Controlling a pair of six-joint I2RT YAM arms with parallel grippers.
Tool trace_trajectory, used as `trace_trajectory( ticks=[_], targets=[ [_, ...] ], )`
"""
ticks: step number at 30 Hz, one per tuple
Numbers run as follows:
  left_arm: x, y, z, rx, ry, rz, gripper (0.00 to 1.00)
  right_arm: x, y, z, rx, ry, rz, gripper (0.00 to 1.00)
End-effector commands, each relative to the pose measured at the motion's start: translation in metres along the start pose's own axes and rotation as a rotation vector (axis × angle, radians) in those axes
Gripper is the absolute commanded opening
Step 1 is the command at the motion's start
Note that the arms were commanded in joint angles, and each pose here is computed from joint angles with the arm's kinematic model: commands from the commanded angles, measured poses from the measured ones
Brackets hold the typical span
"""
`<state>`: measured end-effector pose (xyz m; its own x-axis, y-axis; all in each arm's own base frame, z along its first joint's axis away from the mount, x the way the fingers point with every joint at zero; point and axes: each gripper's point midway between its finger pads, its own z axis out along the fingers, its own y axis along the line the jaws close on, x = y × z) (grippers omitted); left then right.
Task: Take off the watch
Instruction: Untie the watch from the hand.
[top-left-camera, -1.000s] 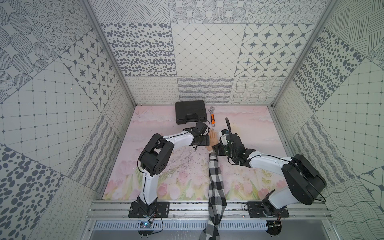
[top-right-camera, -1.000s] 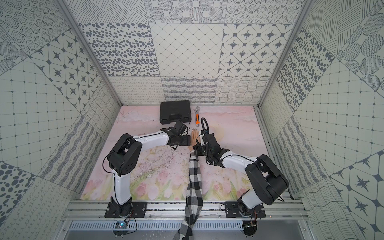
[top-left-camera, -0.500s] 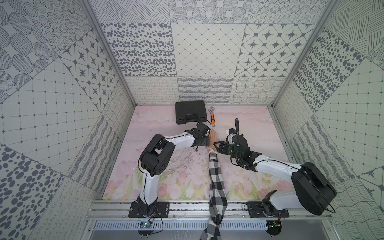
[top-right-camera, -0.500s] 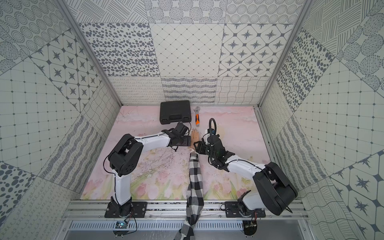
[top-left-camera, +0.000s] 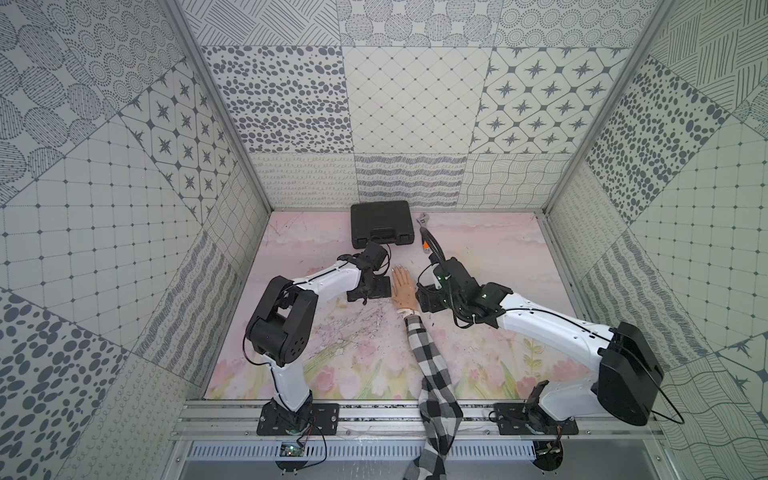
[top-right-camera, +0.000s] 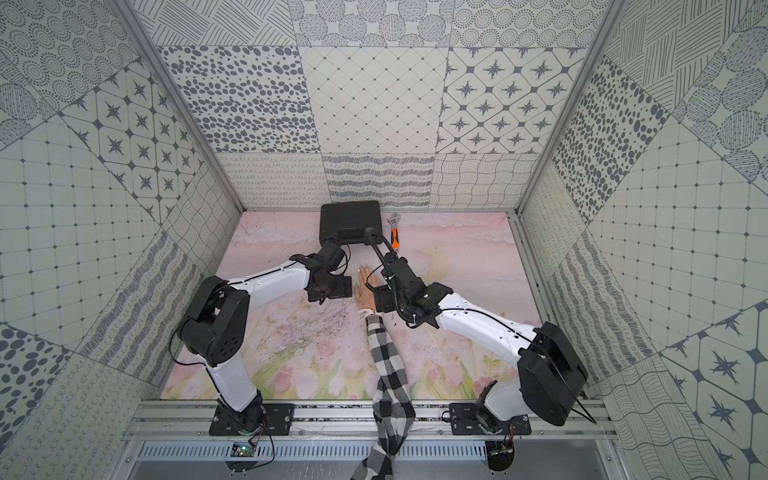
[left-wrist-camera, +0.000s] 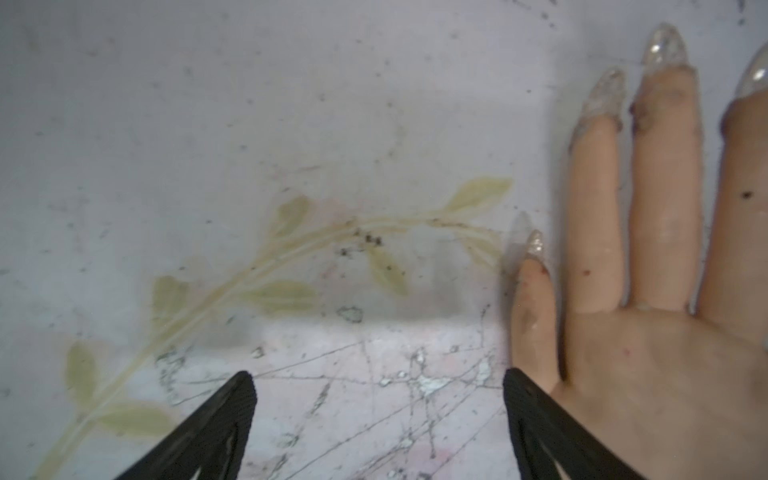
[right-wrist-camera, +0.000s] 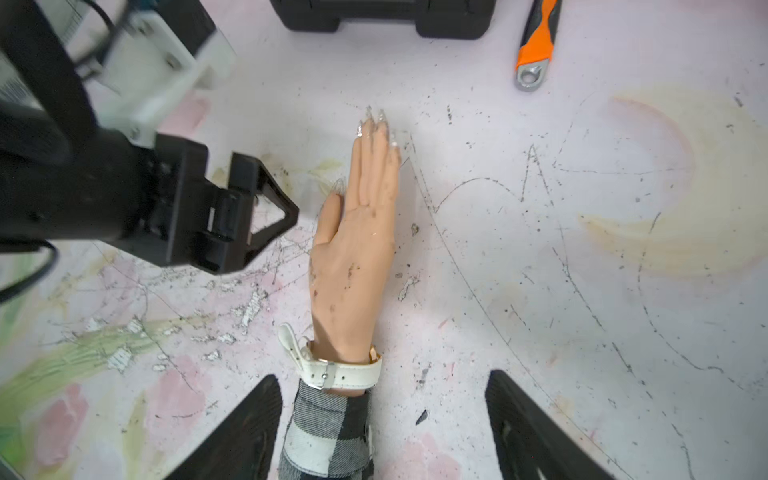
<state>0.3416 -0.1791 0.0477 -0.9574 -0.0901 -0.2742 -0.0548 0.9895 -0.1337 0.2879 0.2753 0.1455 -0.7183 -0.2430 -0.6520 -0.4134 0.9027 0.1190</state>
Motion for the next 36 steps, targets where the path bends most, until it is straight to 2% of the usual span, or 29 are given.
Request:
trace_trajectory(
  ticks=[1, 6, 8, 13, 22, 27, 36],
  targets=[
    [0.023, 0.022, -0.021, 0.019, 0.104, -0.073, 0.95, 0.009, 0.005, 0.0, 0.079, 0.065, -0.153, 0.8],
    [0.021, 0.037, -0.032, 0.036, 0.077, -0.133, 0.95, 0.012, 0.031, 0.005, 0.094, 0.095, -0.278, 0.82],
    [0.023, 0.044, -0.034, 0.042, 0.071, -0.16, 0.95, 0.014, 0.036, 0.011, 0.122, 0.111, -0.325, 0.86],
    [0.033, 0.055, -0.034, 0.042, 0.077, -0.197, 0.96, 0.016, 0.04, 0.027, 0.218, 0.136, -0.429, 0.87],
    [0.046, 0.058, -0.031, 0.06, 0.097, -0.226, 0.96, 0.015, 0.036, 0.05, 0.331, 0.134, -0.5, 0.83],
    [0.047, 0.056, -0.032, 0.074, 0.101, -0.23, 0.95, 0.018, 0.031, 0.054, 0.366, 0.142, -0.515, 0.68],
    [0.047, 0.037, -0.036, 0.176, 0.11, -0.243, 0.95, 0.01, 0.026, 0.039, 0.356, 0.103, -0.458, 0.21]
  ],
)
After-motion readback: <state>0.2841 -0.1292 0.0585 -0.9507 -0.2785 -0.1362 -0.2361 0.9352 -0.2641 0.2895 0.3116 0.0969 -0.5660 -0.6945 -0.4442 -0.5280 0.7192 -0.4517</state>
